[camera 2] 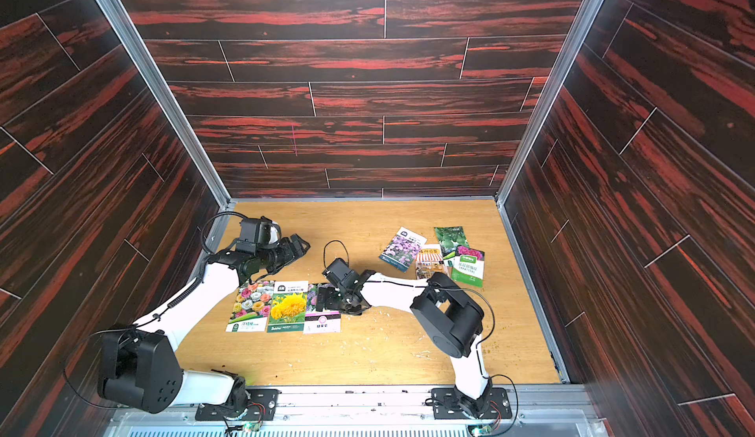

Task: Arrange the seed packets in a row
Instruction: Place the seed packet at the center of the board, then pick up the seed packet from the center of the board.

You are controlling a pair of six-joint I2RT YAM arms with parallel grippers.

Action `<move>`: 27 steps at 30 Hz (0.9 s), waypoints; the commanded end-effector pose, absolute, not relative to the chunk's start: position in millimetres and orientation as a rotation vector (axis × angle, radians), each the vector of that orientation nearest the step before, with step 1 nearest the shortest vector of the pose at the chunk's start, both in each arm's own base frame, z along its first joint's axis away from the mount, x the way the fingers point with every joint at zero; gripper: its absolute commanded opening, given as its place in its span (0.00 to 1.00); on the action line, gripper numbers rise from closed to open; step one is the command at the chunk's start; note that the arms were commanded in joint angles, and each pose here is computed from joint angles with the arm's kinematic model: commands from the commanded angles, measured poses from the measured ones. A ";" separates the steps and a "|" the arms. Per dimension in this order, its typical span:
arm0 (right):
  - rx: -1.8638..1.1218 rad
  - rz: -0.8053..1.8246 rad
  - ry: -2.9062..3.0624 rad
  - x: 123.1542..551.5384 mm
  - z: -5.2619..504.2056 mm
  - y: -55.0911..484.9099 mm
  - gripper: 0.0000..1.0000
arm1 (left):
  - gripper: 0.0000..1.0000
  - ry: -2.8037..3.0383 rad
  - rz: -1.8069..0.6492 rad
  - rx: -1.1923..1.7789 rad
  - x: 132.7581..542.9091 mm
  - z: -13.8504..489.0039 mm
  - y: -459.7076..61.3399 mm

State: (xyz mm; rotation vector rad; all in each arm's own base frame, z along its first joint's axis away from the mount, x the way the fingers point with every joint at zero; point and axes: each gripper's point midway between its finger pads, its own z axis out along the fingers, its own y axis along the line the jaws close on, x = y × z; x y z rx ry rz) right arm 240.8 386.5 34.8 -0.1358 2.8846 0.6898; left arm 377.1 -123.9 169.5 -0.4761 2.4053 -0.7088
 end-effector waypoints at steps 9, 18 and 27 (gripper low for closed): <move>0.136 0.607 2.741 316.2 68.1 238.8 0.98 | 0.98 2.395 -0.830 -0.259 389.1 174.7 -168.3; 0.392 0.759 2.605 419.1 90.0 173.0 0.98 | 1.00 2.503 -0.929 -0.033 457.4 121.5 -264.0; 0.564 0.846 2.604 463.7 58.1 142.1 0.97 | 1.00 2.514 -1.080 0.142 505.6 103.0 -325.7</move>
